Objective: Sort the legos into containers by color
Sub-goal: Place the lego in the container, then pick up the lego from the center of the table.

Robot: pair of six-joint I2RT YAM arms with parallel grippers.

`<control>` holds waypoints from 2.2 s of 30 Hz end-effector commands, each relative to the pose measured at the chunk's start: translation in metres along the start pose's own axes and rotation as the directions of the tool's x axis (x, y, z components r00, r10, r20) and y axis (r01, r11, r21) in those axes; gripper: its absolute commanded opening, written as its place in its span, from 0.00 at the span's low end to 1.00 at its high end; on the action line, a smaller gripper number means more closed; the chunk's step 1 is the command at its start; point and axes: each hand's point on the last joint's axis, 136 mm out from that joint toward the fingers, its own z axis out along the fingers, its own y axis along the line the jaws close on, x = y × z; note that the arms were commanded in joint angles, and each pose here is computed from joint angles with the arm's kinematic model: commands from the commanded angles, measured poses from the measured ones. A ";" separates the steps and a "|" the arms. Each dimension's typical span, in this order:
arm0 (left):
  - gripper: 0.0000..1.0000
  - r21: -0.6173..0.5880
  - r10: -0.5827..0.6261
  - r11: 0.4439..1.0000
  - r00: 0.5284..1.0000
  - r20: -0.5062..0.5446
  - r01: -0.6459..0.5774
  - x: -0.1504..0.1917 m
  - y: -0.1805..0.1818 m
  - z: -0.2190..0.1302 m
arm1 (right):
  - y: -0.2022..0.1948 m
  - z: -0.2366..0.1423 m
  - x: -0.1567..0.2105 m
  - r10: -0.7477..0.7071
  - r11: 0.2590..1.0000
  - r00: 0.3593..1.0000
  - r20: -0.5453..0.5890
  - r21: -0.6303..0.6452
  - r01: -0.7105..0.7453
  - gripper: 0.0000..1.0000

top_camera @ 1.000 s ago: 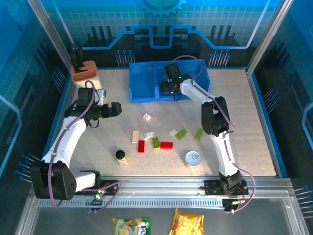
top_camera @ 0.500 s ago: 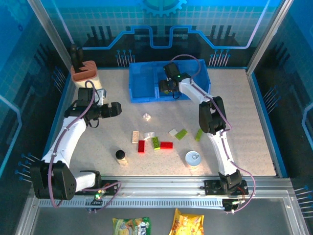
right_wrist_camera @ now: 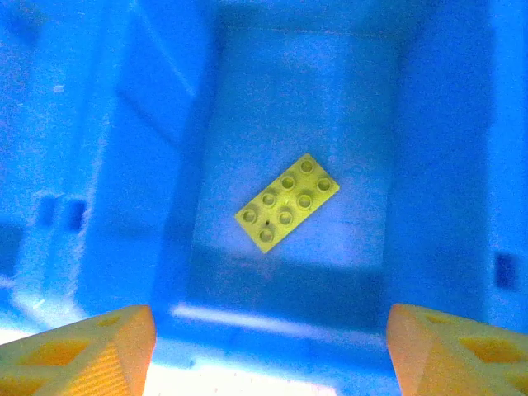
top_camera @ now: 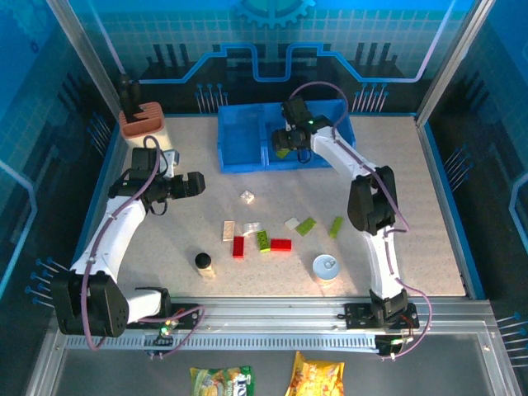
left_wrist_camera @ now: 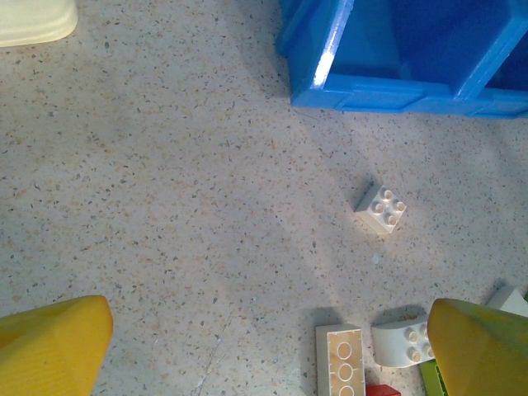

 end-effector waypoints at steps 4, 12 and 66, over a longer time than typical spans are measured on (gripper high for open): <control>0.99 0.012 0.001 1.000 1.000 0.005 -0.001 0.001 -0.001 -0.003 | 0.013 -0.038 0.035 -0.054 0.998 0.995 -0.079 -0.046 0.051 0.74; 0.96 0.039 -0.009 0.999 1.000 -0.010 0.009 0.003 -0.005 0.000 | 0.029 -0.060 0.078 -0.125 0.990 0.982 -0.144 -0.084 0.114 0.73; 0.69 0.040 0.503 0.840 0.750 -0.430 -0.540 0.060 -0.115 0.185 | -0.090 -0.182 0.178 0.108 0.992 0.992 -0.065 0.073 -0.103 0.67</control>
